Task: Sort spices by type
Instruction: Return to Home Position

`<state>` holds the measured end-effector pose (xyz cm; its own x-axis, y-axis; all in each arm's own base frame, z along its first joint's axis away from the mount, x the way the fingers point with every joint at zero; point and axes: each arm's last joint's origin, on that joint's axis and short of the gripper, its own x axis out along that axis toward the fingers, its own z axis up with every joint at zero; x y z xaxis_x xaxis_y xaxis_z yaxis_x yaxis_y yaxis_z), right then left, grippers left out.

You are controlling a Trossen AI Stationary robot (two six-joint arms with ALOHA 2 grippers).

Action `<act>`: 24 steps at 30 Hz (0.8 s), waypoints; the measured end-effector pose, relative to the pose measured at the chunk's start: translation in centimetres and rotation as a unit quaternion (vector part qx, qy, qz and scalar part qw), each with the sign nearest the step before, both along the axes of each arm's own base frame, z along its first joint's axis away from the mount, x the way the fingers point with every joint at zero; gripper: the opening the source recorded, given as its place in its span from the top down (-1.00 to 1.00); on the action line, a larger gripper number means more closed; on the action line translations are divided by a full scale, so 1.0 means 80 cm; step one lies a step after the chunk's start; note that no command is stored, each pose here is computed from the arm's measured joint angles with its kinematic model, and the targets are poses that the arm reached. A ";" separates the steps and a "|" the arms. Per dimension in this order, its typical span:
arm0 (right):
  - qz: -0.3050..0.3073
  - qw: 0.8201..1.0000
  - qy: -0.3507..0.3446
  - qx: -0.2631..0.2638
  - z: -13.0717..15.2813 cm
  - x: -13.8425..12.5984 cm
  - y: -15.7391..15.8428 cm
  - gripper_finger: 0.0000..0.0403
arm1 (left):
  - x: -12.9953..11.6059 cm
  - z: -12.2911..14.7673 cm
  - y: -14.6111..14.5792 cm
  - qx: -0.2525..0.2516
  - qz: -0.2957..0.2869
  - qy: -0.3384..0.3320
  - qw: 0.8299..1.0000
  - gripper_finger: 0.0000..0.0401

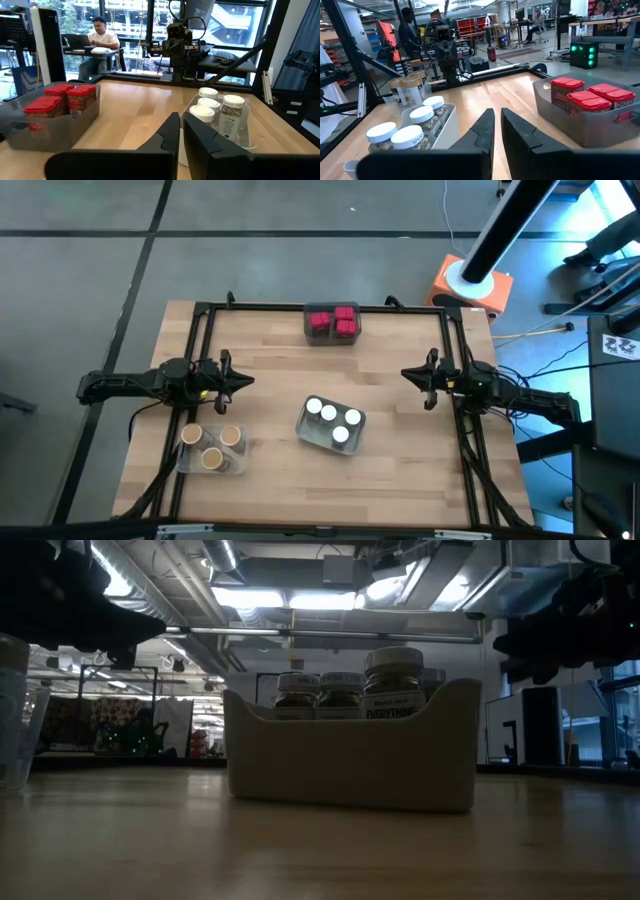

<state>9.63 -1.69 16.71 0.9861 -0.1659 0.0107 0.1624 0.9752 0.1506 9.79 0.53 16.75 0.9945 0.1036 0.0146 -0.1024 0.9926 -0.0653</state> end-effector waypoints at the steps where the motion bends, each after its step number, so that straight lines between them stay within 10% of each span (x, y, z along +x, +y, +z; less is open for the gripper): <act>1: 0.000 1.000 0.000 0.000 0.000 0.000 0.000 0.84 | 0.000 0.000 0.000 0.000 0.000 0.000 1.000 0.94; 24: 0.000 1.000 -0.003 -0.001 0.001 0.000 0.000 0.84 | 0.000 0.000 0.000 0.000 0.000 0.000 1.000 0.94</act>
